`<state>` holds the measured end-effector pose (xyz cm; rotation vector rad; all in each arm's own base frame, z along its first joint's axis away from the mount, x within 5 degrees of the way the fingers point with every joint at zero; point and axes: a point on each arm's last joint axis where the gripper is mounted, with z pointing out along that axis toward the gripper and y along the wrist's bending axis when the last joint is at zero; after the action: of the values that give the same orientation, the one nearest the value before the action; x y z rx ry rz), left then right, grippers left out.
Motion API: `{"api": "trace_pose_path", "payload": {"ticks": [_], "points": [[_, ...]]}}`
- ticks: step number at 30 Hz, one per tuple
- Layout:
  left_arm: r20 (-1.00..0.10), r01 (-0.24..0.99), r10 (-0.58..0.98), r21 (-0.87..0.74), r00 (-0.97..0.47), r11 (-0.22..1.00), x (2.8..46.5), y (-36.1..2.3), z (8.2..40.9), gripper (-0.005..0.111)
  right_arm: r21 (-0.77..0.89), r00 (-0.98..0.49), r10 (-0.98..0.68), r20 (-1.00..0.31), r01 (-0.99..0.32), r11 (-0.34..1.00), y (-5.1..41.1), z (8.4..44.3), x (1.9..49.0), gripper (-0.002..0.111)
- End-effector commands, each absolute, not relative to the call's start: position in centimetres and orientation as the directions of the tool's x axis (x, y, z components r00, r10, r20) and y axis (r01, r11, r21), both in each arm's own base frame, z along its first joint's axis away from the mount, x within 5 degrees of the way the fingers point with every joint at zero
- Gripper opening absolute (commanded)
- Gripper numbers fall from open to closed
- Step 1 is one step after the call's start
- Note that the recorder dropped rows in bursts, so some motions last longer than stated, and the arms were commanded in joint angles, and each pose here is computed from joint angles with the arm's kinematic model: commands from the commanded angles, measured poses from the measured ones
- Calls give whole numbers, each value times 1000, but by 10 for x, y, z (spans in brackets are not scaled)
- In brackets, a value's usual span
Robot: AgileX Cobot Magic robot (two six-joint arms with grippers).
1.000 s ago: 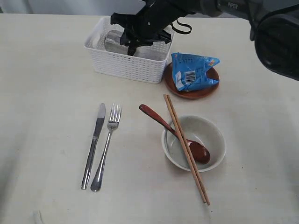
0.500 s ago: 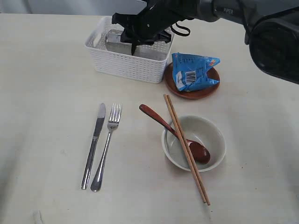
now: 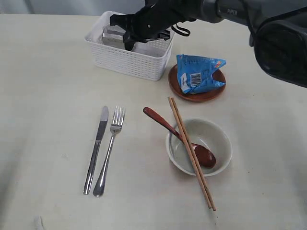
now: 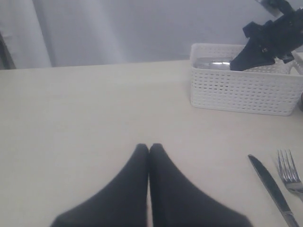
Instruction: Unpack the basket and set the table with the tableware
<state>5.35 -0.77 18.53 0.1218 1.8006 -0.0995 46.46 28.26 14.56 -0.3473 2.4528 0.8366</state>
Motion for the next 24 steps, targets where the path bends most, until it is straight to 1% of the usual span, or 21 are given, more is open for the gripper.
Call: {"api": "trace_pose_path", "payload": {"ticks": [1, 11, 14, 15, 16, 17, 18, 19, 20, 21, 23, 24], "points": [[-973, 135, 28, -3, -228, 991, 53, -8, 184, 0, 481, -792, -112, -600, -469, 741, 290, 165, 466, 0], [-973, 135, 28, -3, -228, 991, 53, -8, 184, 0, 447, -754, -201, -625, -557, 700, 294, 193, 465, 0], [-973, 135, 28, -3, -228, 991, 53, -8, 184, 0, 442, -781, -204, -590, -524, 728, 291, 192, 465, 0], [-973, 135, 28, -3, -228, 991, 53, -8, 184, 0, 443, -797, -195, -572, -500, 745, 288, 191, 466, 2], [-973, 135, 28, -3, -228, 991, 53, -8, 184, 0, 450, -823, -173, -541, -457, 767, 285, 189, 466, 6], [-973, 135, 28, -3, -228, 991, 53, -8, 184, 0, 451, -850, -150, -505, -408, 794, 276, 185, 469, 21], [-973, 135, 28, -3, -228, 991, 53, -8, 184, 0, 457, -861, -140, -489, -390, 800, 273, 185, 470, 31], [-973, 135, 28, -3, -228, 991, 53, -8, 184, 0, 486, -889, -100, -446, -335, 807, 270, 184, 470, 45], [-973, 135, 28, -3, -228, 991, 53, -8, 184, 0, 503, -906, -70, -416, -294, 812, 267, 184, 471, 49], [-973, 135, 28, -3, -228, 991, 53, -8, 184, 0, 528, -929, -20, -368, -227, 818, 264, 182, 471, 47], [-973, 135, 28, -3, -228, 991, 53, -8, 184, 0, 543, -948, 15, -318, -169, 823, 264, 172, 471, 45], [-973, 135, 28, -3, -228, 991, 53, -8, 184, 0, 545, -951, 18, -307, -161, 823, 264, 167, 472, 45]]}}
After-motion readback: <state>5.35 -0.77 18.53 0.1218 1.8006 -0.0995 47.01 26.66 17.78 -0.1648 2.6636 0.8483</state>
